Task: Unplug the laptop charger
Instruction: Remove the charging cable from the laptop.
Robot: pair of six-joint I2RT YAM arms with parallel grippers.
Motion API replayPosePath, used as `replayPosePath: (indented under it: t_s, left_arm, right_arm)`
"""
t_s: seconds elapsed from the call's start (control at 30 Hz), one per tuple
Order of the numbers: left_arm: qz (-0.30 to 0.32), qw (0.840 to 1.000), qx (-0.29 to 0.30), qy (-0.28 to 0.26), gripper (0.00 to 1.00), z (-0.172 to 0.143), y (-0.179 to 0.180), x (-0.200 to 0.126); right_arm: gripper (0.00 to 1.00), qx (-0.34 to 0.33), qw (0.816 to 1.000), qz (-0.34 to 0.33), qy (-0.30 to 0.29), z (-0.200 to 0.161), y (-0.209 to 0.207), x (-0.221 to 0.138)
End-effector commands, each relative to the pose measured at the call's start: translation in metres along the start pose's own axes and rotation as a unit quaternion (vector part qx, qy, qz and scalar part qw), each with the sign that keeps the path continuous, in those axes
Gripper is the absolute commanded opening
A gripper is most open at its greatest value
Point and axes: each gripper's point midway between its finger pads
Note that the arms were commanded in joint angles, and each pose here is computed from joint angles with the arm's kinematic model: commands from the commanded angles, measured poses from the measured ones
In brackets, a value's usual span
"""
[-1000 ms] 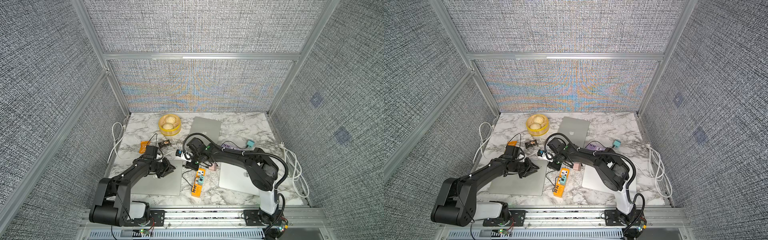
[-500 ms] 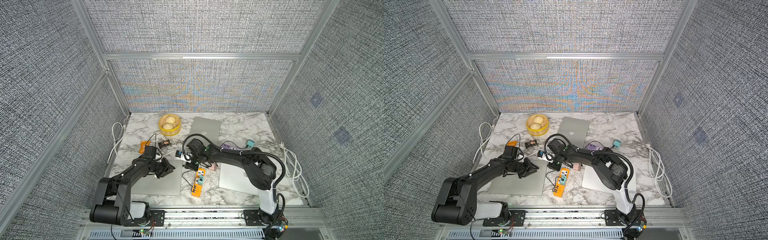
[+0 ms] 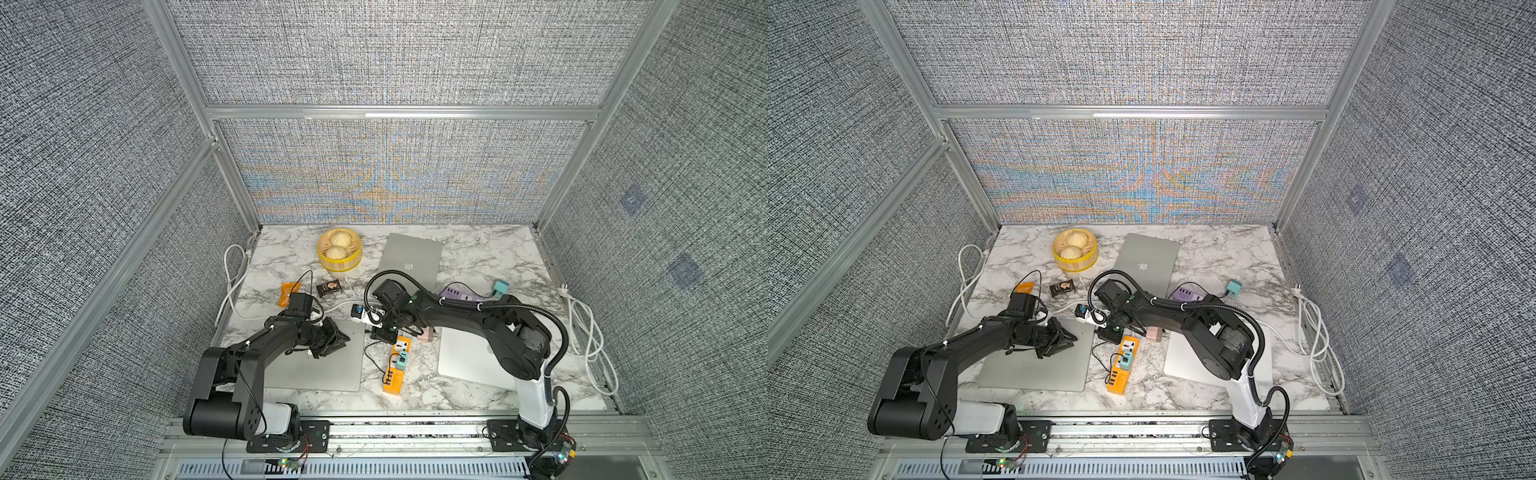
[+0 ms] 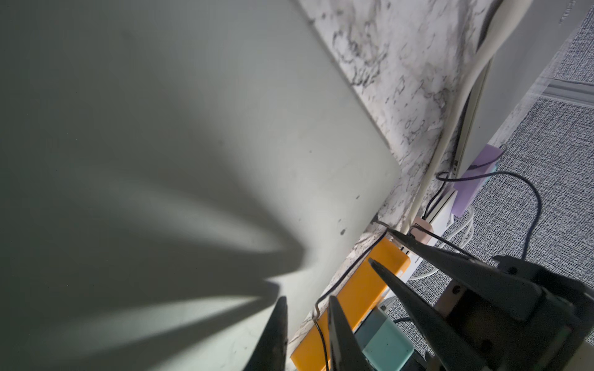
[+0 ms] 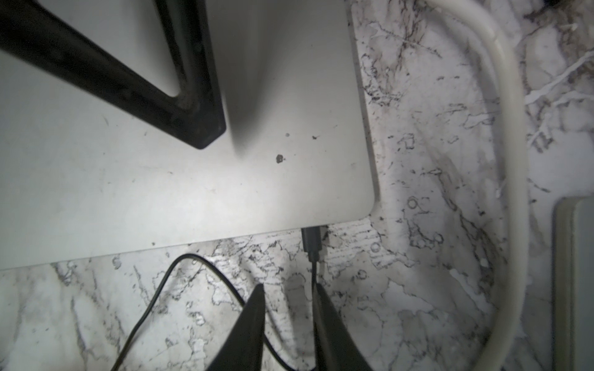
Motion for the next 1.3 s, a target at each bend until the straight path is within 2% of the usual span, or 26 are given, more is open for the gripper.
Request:
replayPosePath:
  t_s: [0.0,0.33,0.8,1.03,1.27]
  left_arm:
    - [-0.012,1.000,0.010,0.006,0.23,-0.001,-0.005,0.001]
    - [-0.014,1.000,0.007,0.011,0.23,0.000,-0.006,0.003]
    - [-0.010,1.000,0.008,0.013,0.23,-0.001,-0.005,0.003]
    - [-0.009,1.000,0.008,0.005,0.23,0.001,-0.005,0.002]
    - [-0.005,1.000,0.001,-0.001,0.23,0.005,0.001,0.007]
  right_arm:
    - [0.29,-0.006,1.000,0.002,0.006,-0.003,0.000,0.004]
    - [0.29,-0.024,0.999,-0.014,0.020,-0.005,-0.007,0.013]
    - [0.26,-0.036,0.999,-0.017,0.012,0.002,-0.009,0.026]
    - [0.15,-0.045,0.998,-0.013,0.035,-0.006,-0.007,0.027]
    - [0.10,-0.052,0.997,-0.021,0.047,-0.011,-0.005,0.017]
Point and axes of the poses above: each gripper's point midway between its finger pads, its own x axis out along the fingers, its own y axis along the line the jaws close on, z = x × y, and after that the axes turned 12 degrees about -x, right-handed
